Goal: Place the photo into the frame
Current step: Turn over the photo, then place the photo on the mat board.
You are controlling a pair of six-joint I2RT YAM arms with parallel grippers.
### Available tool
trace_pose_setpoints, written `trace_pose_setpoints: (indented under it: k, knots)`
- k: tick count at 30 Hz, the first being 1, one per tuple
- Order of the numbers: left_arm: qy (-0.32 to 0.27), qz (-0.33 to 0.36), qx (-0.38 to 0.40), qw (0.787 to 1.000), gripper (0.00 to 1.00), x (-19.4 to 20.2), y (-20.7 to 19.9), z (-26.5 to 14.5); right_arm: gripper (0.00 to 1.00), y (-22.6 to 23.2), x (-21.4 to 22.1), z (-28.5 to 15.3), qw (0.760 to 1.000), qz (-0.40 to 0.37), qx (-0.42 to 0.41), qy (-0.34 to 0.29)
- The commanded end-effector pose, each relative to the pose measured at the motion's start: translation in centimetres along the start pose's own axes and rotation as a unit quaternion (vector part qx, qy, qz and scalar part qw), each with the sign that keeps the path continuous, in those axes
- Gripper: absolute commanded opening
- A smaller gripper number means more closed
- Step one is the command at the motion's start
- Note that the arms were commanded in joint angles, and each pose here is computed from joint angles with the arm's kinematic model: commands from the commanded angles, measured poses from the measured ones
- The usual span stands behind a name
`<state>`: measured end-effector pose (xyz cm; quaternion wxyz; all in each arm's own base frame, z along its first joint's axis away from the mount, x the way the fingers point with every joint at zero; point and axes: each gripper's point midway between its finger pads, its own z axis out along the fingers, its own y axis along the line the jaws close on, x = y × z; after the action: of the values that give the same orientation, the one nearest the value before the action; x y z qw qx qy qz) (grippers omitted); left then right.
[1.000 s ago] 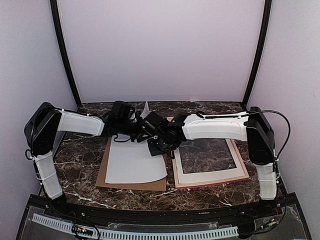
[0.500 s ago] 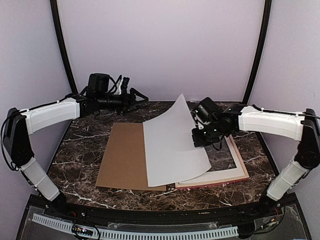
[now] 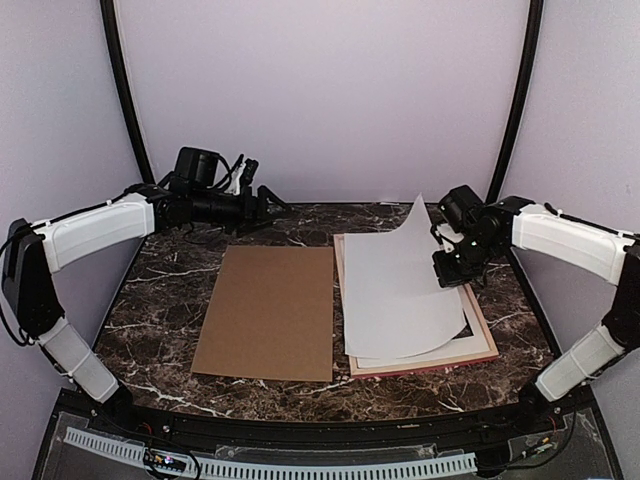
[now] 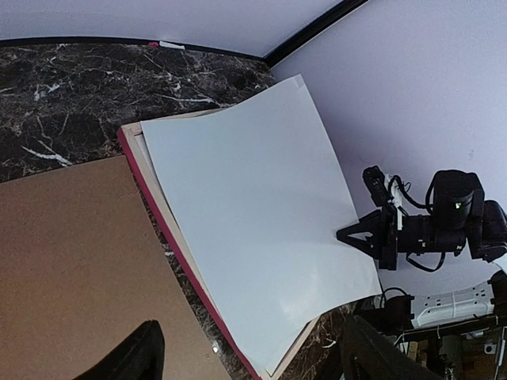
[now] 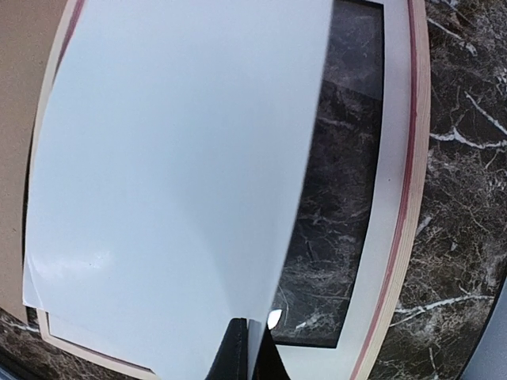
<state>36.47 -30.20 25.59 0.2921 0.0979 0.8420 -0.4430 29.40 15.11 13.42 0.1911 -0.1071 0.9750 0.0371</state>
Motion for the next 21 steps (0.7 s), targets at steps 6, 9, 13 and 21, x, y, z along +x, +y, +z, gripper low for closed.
trace_pose_setpoints:
  k: [6, 9, 13, 21]
  knots:
    - [0.014, 0.001, -0.012, 1.0, 0.79, 0.7, 0.7, 0.4, 0.0, -1.2, 1.1, 1.6, 0.998, -0.044, -0.004, 0.037]
    - [0.016, -0.001, -0.014, 1.0, 0.79, 0.8, 0.9, 0.6, 0.0, -2.1, 0.9, 1.8, 0.999, -0.033, 0.008, 0.036]
    - [0.02, -0.004, -0.016, 1.0, 0.79, 1.0, 1.1, 0.7, 0.0, -2.9, 0.7, 1.9, 1.0, -0.002, 0.001, 0.029]
    - [0.02, -0.004, -0.022, 1.0, 0.79, 0.9, 1.4, 0.9, 0.0, -3.4, 0.8, 2.3, 0.999, 0.016, -0.018, 0.021]
